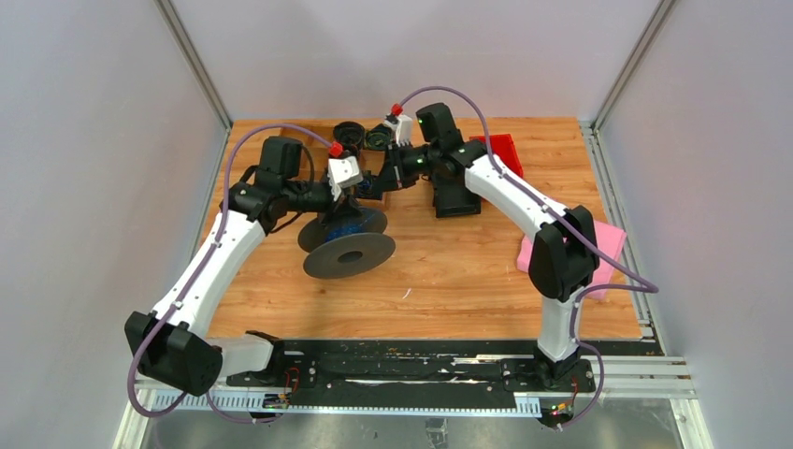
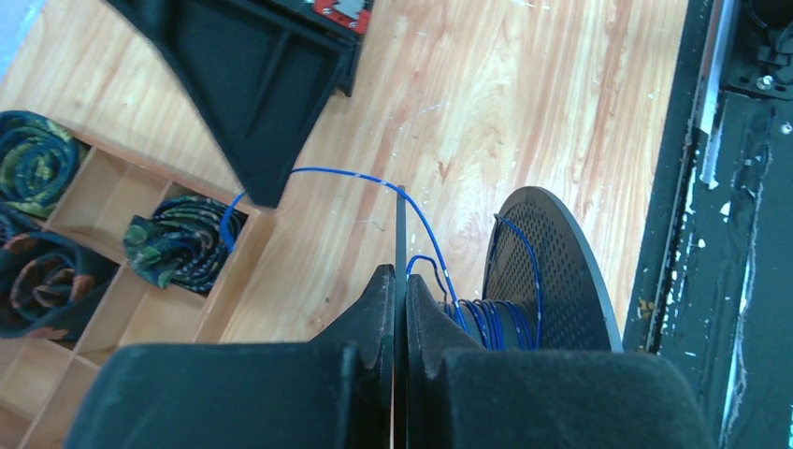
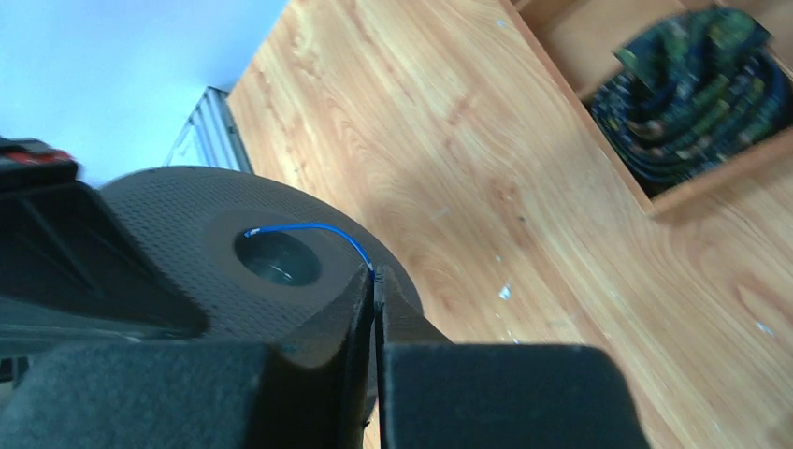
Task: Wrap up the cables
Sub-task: Wrap the cable around the cable reel.
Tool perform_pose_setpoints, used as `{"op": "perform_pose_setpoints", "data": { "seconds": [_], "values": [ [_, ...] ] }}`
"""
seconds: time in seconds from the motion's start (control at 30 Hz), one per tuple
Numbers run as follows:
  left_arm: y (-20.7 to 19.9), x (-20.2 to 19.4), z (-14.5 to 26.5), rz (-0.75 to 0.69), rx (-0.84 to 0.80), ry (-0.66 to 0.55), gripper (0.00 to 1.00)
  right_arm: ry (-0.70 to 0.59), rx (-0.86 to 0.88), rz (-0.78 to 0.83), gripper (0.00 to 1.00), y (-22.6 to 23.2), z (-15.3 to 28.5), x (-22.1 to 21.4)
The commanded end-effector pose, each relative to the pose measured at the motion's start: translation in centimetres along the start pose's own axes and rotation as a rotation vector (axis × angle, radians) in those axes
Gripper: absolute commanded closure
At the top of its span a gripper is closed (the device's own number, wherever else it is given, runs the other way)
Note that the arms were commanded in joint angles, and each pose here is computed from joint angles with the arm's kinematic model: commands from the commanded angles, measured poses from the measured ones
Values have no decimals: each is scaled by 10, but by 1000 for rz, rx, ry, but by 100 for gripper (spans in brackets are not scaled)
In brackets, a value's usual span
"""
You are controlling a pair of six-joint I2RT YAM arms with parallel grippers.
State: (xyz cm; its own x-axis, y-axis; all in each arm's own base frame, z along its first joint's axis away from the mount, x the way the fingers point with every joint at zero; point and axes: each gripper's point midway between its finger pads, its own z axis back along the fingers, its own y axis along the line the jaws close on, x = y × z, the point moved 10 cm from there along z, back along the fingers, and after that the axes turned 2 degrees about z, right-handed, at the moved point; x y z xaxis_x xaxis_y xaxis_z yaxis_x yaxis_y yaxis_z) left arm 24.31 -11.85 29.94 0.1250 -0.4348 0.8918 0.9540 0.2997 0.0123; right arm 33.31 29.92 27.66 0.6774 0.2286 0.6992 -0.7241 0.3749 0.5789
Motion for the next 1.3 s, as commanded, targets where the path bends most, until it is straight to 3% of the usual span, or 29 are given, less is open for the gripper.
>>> {"op": "perform_pose_setpoints", "data": {
  "seconds": [0.0, 0.33, 0.87, 1.27],
  "values": [
    [-4, 21, 10, -58, 45, -90, 100, -38, -167, 38, 99, -11, 29, -3],
    [7, 33, 23, 31, 127, -207, 100, -24, -298, 24, 99, -34, 55, -35],
    [24, 48, 26, 317, 185, -456, 100, 31, -105, -130, 99, -43, 30, -73],
    [46, 47, 22, 520, 294, -594, 100, 78, -6, -233, 92, -39, 15, -87]
  ]
}}
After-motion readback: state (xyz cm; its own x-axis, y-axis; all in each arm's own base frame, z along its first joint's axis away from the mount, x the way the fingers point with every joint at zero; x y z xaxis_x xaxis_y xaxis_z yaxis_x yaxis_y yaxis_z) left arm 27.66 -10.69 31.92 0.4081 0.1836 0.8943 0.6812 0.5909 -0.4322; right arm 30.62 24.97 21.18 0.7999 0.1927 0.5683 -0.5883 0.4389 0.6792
